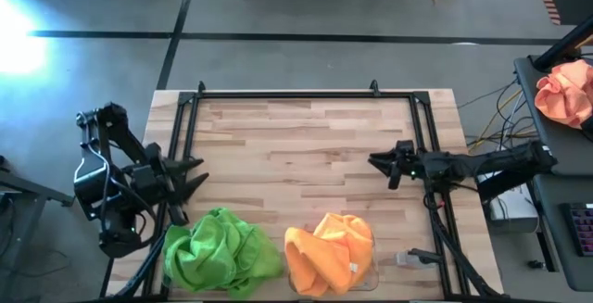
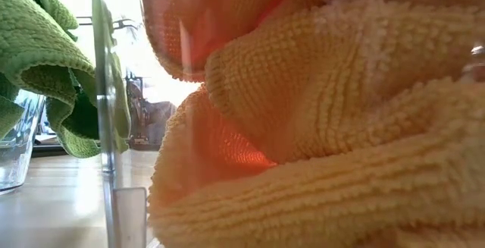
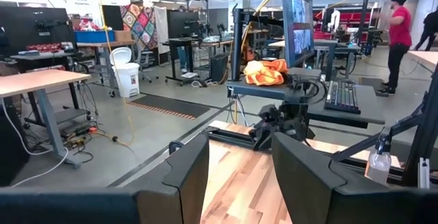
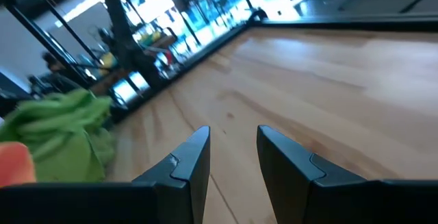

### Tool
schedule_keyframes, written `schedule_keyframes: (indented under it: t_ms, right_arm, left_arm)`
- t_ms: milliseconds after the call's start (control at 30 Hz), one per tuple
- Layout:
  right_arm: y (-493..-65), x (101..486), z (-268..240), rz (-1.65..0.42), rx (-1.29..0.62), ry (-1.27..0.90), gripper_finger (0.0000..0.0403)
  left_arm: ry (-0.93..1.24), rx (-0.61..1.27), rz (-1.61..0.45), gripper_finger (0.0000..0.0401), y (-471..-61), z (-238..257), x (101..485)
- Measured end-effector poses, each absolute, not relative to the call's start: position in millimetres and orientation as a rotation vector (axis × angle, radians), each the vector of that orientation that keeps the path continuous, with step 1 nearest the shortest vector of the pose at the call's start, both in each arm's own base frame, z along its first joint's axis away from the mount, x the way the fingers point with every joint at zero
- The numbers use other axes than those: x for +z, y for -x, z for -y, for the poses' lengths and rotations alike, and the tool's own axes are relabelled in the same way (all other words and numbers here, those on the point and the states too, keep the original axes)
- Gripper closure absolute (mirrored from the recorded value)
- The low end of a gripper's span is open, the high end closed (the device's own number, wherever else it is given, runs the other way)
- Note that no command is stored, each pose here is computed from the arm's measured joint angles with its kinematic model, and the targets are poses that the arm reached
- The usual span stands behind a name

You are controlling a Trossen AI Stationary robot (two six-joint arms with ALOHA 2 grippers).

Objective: Sort microfiber towel by color & place in baskets
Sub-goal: Return to Home Position

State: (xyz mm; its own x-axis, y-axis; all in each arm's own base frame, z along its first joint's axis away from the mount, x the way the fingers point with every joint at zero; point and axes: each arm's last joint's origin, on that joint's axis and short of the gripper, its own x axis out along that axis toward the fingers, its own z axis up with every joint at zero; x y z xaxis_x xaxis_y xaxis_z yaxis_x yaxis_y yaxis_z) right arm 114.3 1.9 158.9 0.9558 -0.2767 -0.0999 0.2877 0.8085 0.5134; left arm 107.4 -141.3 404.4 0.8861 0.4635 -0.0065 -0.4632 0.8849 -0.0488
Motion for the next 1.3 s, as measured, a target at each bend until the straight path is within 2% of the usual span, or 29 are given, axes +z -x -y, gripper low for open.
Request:
schedule_keyframes:
  t_ms: [800,1300]
  right_arm:
    - [-94.2,183.7,0.5,0.259,-0.219,-0.625,0.0289]
    - [-95.5,182.4,0.3,0.243,-0.224,-0.621,0.0289]
  left_arm:
    - [0.06,0.482,0.009,0.0256,-112.0,150.1,401.6]
    - [0.039,0.482,0.004,0.0256,-112.1,150.2,401.7]
